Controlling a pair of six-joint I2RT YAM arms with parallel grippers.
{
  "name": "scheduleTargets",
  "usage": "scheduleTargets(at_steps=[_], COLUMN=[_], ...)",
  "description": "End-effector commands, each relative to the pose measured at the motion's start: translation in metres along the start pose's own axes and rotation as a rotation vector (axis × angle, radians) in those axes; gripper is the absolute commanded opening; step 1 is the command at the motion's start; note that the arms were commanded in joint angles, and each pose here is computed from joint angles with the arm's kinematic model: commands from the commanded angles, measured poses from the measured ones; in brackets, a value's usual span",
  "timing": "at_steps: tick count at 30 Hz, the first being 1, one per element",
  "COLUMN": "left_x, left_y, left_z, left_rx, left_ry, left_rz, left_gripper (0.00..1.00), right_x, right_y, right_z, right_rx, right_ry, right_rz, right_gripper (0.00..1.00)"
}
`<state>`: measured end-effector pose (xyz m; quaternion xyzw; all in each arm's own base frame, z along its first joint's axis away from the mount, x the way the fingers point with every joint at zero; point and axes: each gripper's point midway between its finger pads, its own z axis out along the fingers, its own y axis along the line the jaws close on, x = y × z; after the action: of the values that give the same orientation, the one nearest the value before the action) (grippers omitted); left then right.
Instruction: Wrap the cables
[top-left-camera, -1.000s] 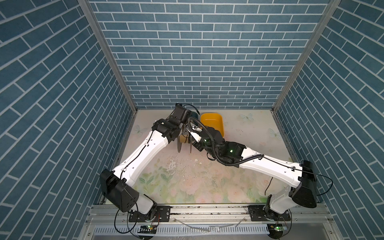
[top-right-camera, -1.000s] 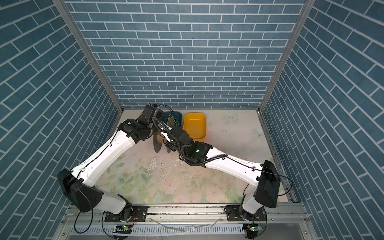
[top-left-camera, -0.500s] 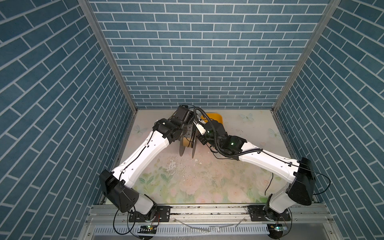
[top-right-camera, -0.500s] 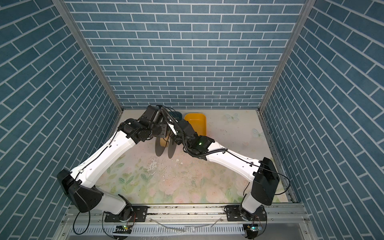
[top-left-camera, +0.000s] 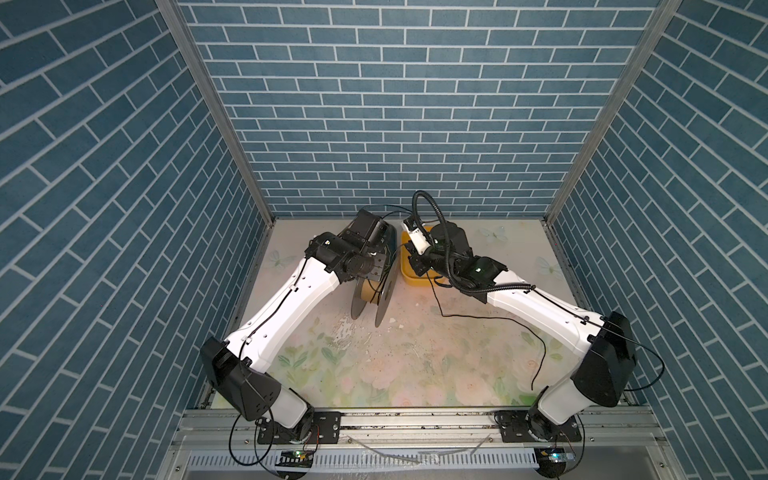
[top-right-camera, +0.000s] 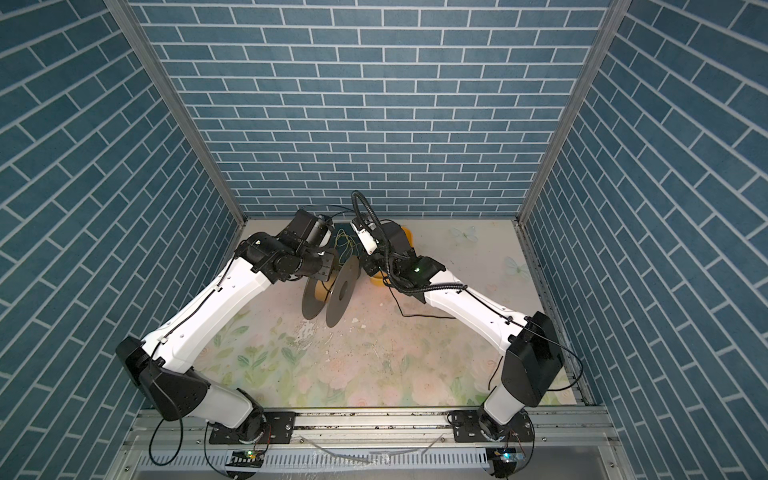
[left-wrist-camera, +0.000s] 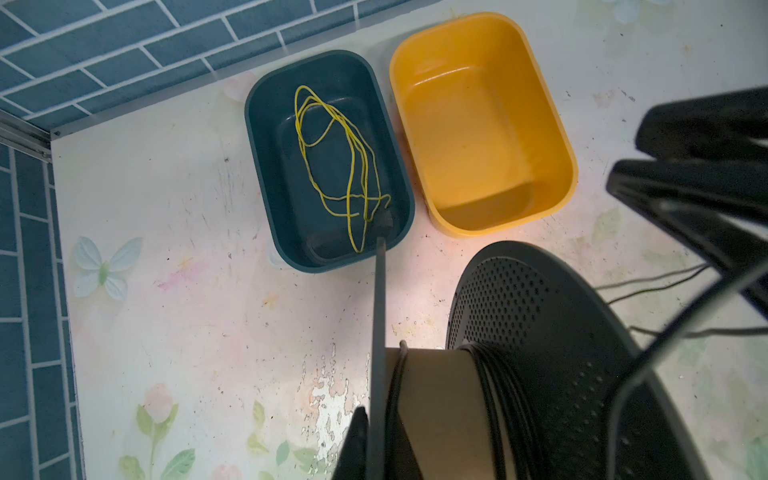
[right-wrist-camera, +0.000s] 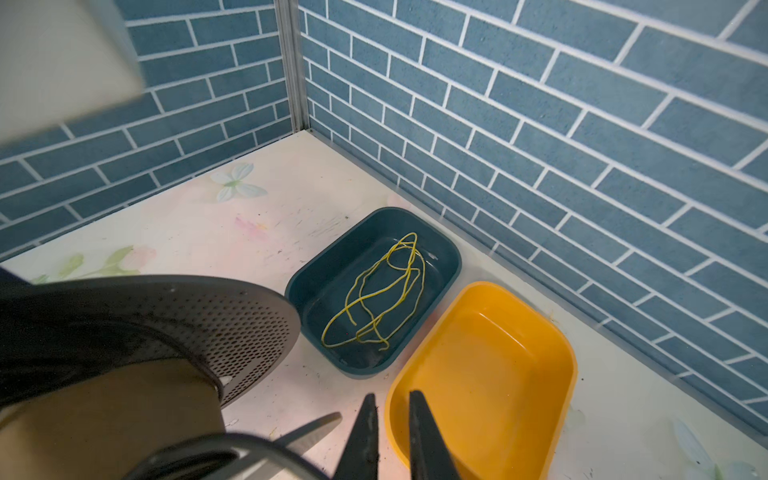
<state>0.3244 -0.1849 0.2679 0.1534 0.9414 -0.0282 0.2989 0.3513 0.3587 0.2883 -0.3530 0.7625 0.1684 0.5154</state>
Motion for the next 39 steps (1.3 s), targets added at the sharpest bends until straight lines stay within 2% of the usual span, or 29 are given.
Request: scheduleTargets(at_steps=[1, 9, 12, 18, 25, 30, 35, 37, 39], left_x=[-0.005, -0.008, -0.01, -0.021, -0.04, -0.054, -0.069, -0.073, -0.076], left_y=[-0.005, -0.01, -0.017, -0.025, -0.022, -0.021, -0.02, -0.019, -0.02], left_z=[-0.022, -0.049, -0.06, -0.08, -0.093, -0.105, -0.121, -0.125, -0.129], left_rx=[0.049, 0.109, 0.175, 0.297, 0.41, 0.438, 0.469, 0.474, 0.481], left_ry=[-0.033, -0.043, -0.048, -0.085, -0.126, -0.182, -0.241, -0.25, -0.259], left_rz=[0.056, 0.132, 0.134, 0.093, -0.017, -0.066, -0.106, -0.111, -0.117], left_gripper=[0.0, 0.01, 0.0, 0.01, 0.0, 0.0, 0.0, 0.0, 0.0], right_x=[-0.012, 0.02, 0.034, 0.061, 0.098, 0.107, 0.11, 0.108, 0.108], right_y=[-0.001, -0.014, -0.016, -0.02, -0.025, -0.023, -0.023, -0.023, -0.022], right_z=[-0.004, 0.009, 0.011, 0.012, 0.018, 0.011, -0.006, -0.014, -0.021], right_rx=[-0.098, -0.231, -0.288, -0.366, -0.337, -0.333, -0.309, -0.302, -0.295], right_ry=[-0.018, 0.021, 0.025, 0.003, 0.017, -0.014, -0.05, -0.067, -0.075], right_rz=[0.068, 0.18, 0.209, 0.275, 0.334, 0.375, 0.377, 0.368, 0.363], right_gripper=[0.16, 0.18, 0.19, 0.23, 0.33, 0.48, 0.75, 0.83, 0.86])
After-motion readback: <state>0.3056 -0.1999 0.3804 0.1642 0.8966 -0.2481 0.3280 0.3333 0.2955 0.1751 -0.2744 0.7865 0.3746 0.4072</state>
